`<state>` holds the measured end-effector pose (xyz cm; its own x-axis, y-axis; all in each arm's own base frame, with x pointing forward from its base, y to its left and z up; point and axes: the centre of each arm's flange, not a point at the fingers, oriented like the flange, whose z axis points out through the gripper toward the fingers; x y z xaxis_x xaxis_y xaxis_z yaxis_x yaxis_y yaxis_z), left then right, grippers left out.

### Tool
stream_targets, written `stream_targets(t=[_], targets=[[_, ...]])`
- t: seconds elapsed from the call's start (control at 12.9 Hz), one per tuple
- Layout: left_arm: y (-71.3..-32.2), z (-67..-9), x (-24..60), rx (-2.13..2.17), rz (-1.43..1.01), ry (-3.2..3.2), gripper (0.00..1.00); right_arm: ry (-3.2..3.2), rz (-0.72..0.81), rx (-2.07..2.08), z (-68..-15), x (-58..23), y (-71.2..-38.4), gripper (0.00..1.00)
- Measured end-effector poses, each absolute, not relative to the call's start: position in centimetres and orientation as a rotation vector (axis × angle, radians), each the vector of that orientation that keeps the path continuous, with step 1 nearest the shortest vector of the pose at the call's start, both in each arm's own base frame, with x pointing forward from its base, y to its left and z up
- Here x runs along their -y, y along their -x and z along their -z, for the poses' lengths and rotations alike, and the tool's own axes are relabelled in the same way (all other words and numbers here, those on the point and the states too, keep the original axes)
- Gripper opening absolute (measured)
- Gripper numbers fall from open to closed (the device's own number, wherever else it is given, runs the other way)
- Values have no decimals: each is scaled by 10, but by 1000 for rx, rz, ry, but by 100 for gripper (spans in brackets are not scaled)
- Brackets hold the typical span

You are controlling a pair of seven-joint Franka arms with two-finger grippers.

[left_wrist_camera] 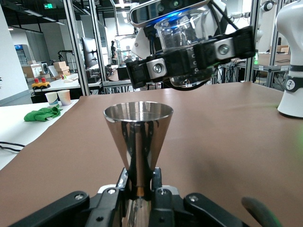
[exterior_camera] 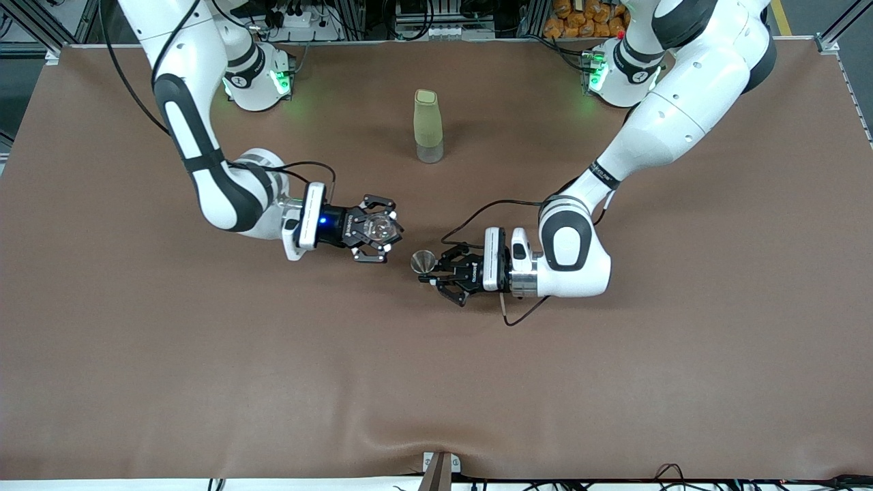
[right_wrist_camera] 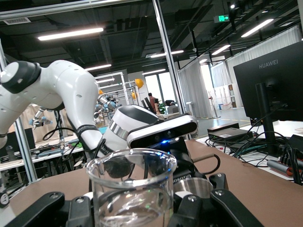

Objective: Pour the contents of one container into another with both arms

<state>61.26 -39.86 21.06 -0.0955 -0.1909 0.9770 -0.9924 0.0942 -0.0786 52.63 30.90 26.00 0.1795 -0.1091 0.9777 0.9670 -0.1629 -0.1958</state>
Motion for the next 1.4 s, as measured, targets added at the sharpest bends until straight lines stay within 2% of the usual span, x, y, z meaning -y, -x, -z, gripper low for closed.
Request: stream_targets(t=[0.54,1.09,1.4], targets=[[-608,-203,403,1430,-1098,-1254,21,1340,1260,937,-261,-327,-519,15],[-599,-199,415,1385,-1093,-1273,21,1370,1283,915,-262,-369,-497,15],[-600,-191,407,1407,-1101,-1278,21,1377,1288,915,-264,-372,-497,15]])
